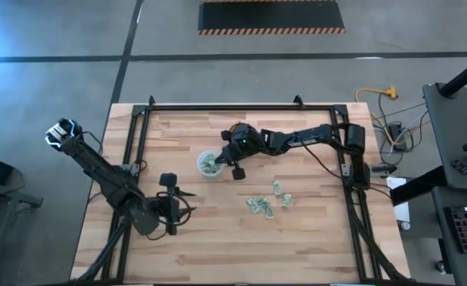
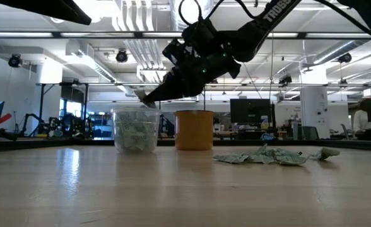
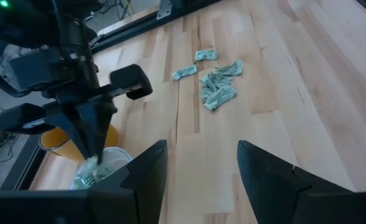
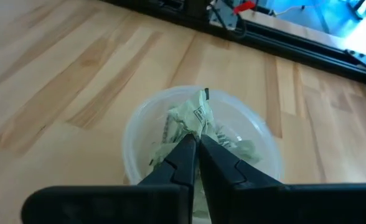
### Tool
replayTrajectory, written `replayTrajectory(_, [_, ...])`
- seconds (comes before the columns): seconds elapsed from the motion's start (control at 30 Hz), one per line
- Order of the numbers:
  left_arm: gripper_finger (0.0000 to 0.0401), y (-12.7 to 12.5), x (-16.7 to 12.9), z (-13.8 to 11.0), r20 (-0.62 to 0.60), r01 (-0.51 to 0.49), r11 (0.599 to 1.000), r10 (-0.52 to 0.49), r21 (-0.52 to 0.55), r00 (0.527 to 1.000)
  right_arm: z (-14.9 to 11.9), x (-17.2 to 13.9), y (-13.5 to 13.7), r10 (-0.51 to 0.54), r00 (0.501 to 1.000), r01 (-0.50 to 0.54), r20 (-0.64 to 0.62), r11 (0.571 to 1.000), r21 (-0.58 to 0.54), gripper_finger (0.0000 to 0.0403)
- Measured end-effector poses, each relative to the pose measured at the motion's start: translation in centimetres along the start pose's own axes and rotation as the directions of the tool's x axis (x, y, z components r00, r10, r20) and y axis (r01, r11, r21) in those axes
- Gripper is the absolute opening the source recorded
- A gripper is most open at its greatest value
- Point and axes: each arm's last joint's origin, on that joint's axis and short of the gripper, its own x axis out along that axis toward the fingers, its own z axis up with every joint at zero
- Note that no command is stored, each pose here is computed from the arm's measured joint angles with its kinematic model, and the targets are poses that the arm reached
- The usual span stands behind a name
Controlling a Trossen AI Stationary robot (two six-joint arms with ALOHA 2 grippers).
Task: Pick and place Stevia / Truvia into bins
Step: Put the stevia packet into the transparent bin
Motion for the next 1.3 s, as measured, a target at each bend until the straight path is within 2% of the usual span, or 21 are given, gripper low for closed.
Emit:
replayTrajectory(0.13, [0.0178, 0.0, 0.0, 0.0, 0.001, -0.002, 1.000, 0.002, -0.001, 1.000, -0.1, 0.0, 0.1, 0.021, 1.000, -0.021, -0.002, 1.000, -0.010, 0.0049])
replayTrajectory(0.37, [0.0178, 0.0, 0.0, 0.0, 0.001, -0.001, 1.000, 0.002, -0.003, 1.000, -0.3, -0.2, 0.3, 0.045, 0.998, -0.045, -0.040, 0.999, -0.006, 0.0130])
replayTrajectory(0.5, [0.0178, -0.1, 0.1, -0.1, -0.004, -0.003, 1.000, 0.002, -0.025, 1.000, 1.2, -1.8, 0.8, 0.059, 0.997, -0.061, -0.054, 0.998, -0.033, 0.0154])
replayTrajectory(0.63, [0.0178, -0.6, 0.6, -0.4, -0.025, -0.007, 1.000, 0.007, -0.007, 1.000, 3.6, -4.1, 2.2, 0.086, 0.995, -0.089, -0.057, 0.995, -0.045, 0.0155])
replayTrajectory(0.77, [0.0178, -1.2, 1.3, -0.7, -0.039, -0.011, 1.000, 0.011, -0.008, 0.999, 4.7, -6.4, 4.3, 0.148, 0.980, -0.152, -0.130, 0.988, -0.022, 0.0144])
replayTrajectory(0.87, [0.0178, -2.0, 2.1, -0.6, -0.025, -0.011, 1.000, 0.010, -0.014, 1.000, 4.9, -8.0, 5.8, 0.206, 0.954, -0.203, -0.218, 0.978, 0.036, 0.0134])
replayTrajectory(1.07, [0.0178, -3.6, 4.5, 0.3, 0.054, -0.001, 0.997, -0.004, 0.083, 0.999, 3.2, -10.4, 9.1, 0.303, 0.883, -0.245, -0.358, 0.949, 0.199, 0.0116])
replayTrajectory(1.2, [0.0178, -4.1, 6.9, 0.8, 0.084, 0.099, 0.987, -0.110, 0.129, 0.990, 1.3, -11.8, 10.4, 0.323, 0.863, -0.222, -0.389, 0.934, 0.281, 0.0104])
replayTrajectory(1.3, [0.0178, -4.1, 8.8, 1.0, 0.096, 0.100, 0.983, -0.116, 0.154, 0.989, 0.3, -13.1, 10.9, 0.320, 0.863, -0.187, -0.390, 0.921, 0.343, 0.0094])
